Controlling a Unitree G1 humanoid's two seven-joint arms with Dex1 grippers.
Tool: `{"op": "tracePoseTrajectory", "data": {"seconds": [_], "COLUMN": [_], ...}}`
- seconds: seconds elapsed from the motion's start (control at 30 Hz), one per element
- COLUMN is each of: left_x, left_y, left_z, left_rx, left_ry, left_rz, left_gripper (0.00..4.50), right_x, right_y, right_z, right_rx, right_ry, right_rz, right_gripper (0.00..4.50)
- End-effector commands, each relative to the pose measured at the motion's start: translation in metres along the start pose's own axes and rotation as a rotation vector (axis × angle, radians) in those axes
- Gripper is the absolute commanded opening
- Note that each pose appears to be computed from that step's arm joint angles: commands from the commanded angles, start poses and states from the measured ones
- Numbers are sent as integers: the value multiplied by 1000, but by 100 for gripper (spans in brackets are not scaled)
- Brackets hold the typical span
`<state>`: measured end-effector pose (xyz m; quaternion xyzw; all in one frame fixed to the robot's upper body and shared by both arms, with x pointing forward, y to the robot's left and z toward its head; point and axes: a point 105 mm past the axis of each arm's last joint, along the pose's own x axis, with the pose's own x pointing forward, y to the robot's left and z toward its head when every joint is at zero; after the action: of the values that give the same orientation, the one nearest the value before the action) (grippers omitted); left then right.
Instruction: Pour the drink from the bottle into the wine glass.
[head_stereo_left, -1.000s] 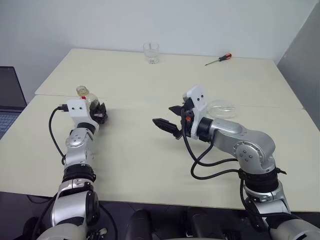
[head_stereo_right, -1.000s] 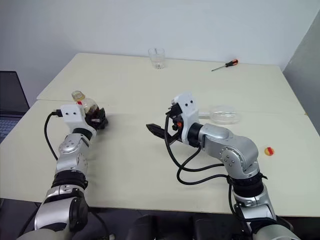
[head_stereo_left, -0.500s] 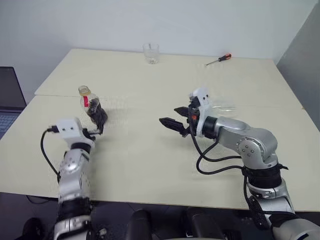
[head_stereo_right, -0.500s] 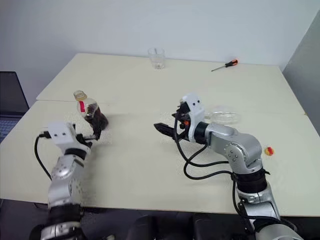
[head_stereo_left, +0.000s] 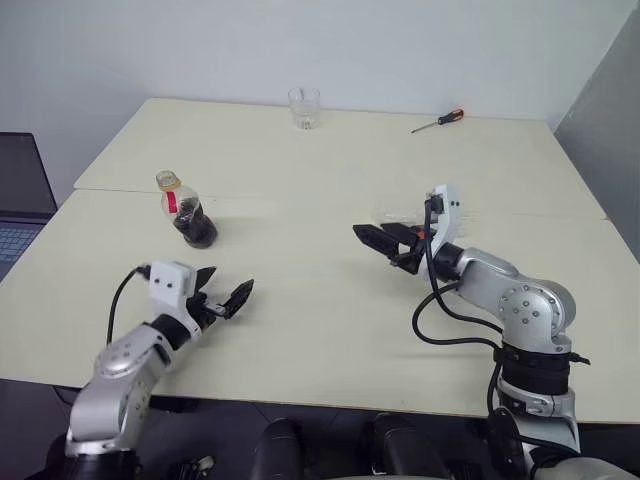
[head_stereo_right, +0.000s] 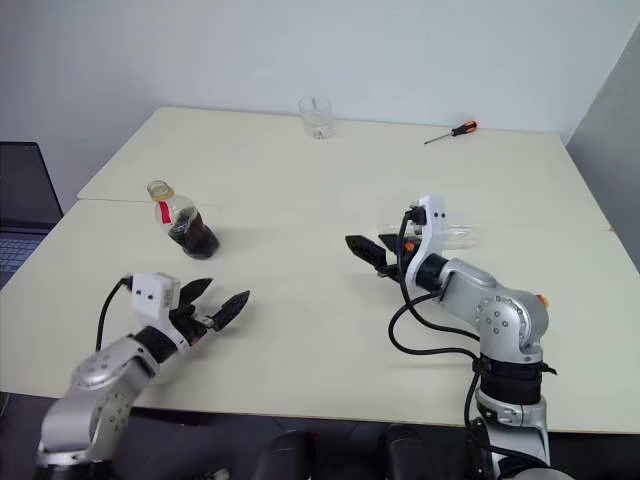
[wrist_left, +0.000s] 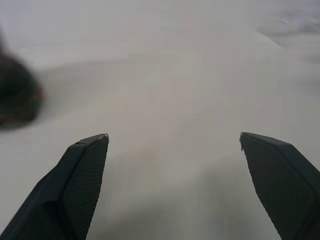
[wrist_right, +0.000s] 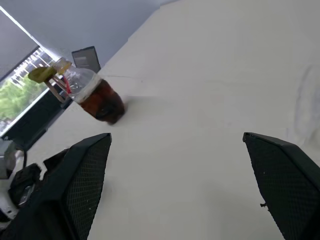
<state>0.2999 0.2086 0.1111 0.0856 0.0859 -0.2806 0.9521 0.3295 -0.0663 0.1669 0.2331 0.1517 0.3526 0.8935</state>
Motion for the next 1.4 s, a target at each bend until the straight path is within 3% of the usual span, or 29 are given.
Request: {"op": "tracePoseTrajectory", "data": {"seconds": [0.03, 0.2, 0.43, 1.1, 1.4], "left_x": [17, 29, 37, 57, 61], "left_y": [-20, -31, -29, -23, -25], "left_z": [40, 56, 65, 63, 63], "left_rx": [77, 189, 234, 275, 276], "left_ry": [-63, -35, -47, -67, -81], "left_rz": [-144, -253, -277, -264, -265], "left_gripper": [448, 448, 448, 448, 448], "right_x": [-3, 0, 9, 27, 34], "right_y": [-8, -31, -52, -97, -100], "right_z": [-1, 4, 24, 51, 38], "right_rx": [112, 305, 498, 667, 829], "right_ry": [-23, -65, -153, -291, -273], "right_rz": [-79, -231, -313, -540, -591], "right_gripper": [450, 450, 450, 450, 450]}}
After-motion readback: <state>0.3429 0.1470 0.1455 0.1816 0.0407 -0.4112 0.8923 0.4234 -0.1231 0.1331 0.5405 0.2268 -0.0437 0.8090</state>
